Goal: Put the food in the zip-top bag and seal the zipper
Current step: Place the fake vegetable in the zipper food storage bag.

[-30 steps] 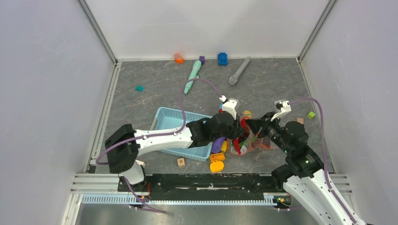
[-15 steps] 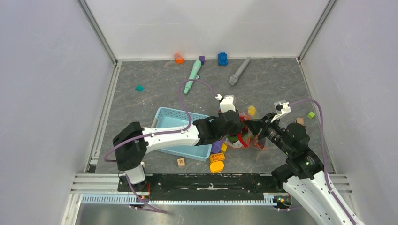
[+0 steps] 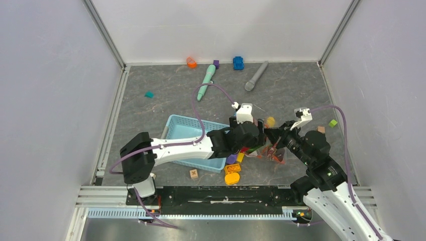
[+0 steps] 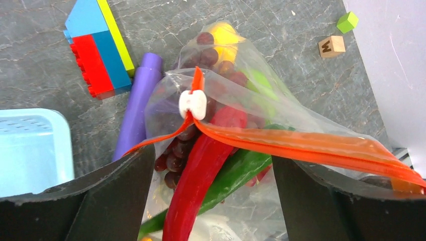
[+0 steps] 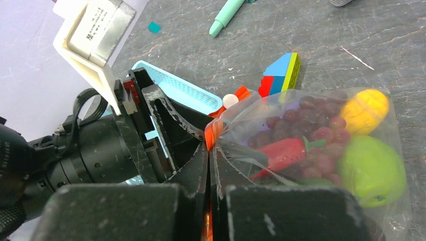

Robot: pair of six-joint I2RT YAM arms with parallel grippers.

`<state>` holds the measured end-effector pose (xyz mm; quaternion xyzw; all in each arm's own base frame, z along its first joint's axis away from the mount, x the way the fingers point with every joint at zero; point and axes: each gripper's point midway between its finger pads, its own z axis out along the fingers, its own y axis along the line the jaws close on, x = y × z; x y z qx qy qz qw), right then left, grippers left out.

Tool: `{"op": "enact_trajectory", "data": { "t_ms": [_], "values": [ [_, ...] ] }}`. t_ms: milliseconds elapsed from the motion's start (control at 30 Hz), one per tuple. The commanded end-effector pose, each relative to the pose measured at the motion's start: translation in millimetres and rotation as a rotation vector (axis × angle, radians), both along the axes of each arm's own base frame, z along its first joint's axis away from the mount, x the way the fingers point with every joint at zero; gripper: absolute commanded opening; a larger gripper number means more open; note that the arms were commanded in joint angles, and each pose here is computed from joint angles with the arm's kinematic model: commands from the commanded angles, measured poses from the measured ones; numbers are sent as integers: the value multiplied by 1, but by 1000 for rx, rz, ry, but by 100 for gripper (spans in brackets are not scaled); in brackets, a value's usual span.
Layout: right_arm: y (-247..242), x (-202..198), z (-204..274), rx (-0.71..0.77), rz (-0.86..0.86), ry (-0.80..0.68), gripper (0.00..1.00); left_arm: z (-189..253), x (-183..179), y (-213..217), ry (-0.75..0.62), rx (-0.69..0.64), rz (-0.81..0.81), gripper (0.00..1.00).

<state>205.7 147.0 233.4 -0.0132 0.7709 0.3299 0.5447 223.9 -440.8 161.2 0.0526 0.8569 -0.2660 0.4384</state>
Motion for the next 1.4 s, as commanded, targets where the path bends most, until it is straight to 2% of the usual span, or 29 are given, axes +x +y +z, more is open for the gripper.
{"op": "enact_trajectory", "data": {
  "t_ms": [0,100,233,367,467,600,800,1000,1133,1300,1367],
  "values": [
    [-16,9,18,-20,-99,-34,0,57,-21,2,-76,-59,-125,94],
    [-23,10,19,-37,-133,-38,0,71,-31,10,-86,-68,-187,99],
    [-30,9,23,-50,-161,-50,0,81,-40,33,-114,-52,-220,100],
    [-34,8,27,-66,-172,-56,0,60,-32,72,-107,73,-131,100],
    [-35,8,25,-77,-173,-54,0,31,-26,92,-40,140,-105,100],
    [-33,8,19,-86,-162,-37,0,3,-20,89,66,110,-137,100],
    [-31,9,11,-97,-153,-12,0,-2,-15,63,64,70,-208,94],
    [-30,9,7,-101,-150,0,0,-15,-7,52,90,81,-203,89],
    [-30,10,4,-110,-150,5,0,-16,-4,45,87,67,-202,78],
    [-30,11,-1,-123,-148,18,0,-16,-5,30,95,54,-243,45],
    [-30,12,-3,-135,-149,24,0,-14,-5,27,98,52,-254,28]
  ]
}}
